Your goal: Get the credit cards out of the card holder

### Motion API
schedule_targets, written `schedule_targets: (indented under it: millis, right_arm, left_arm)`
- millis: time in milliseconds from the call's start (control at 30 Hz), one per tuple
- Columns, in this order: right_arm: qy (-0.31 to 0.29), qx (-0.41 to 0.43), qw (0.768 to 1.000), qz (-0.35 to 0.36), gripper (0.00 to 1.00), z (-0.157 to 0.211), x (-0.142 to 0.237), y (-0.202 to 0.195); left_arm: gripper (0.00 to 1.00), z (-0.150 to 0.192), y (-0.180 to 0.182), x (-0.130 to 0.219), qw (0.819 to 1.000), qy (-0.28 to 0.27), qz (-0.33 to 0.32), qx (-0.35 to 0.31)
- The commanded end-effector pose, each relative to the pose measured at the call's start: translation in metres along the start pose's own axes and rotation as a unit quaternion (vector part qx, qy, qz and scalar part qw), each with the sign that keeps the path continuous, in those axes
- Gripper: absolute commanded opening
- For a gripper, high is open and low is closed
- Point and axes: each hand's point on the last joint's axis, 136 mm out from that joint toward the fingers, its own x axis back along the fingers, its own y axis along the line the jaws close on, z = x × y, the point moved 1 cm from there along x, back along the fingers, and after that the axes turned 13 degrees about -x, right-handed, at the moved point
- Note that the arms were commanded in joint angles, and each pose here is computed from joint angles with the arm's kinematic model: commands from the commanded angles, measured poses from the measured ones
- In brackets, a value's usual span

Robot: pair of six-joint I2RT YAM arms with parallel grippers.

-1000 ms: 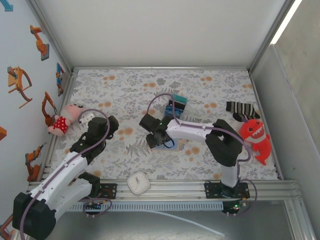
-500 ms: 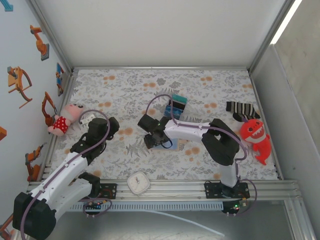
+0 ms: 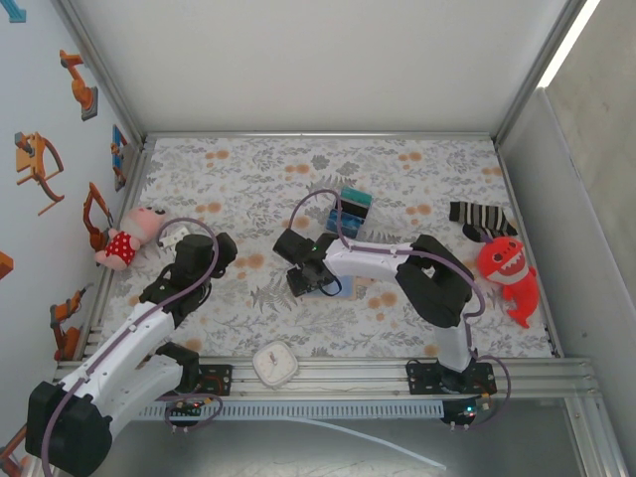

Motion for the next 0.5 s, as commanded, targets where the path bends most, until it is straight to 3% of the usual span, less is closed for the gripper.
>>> schedule_targets:
  millis: [0, 467]
  right_arm:
    - [0.022, -0.007, 1.0, 0.004, 0.51, 0.0154, -0.0079, -0.0057]
    - [0.017, -0.012, 1.0, 0.0, 0.28, 0.0186, -0.0064, -0.0123]
  left_arm:
    - [0.97, 0.0011, 0.0007, -0.0005, 1.0, 0.005, -0.001, 0.006]
    - [0.97, -0.0021, -0.0018, 0.0016, 1.0, 0.005, 0.003, 0.0]
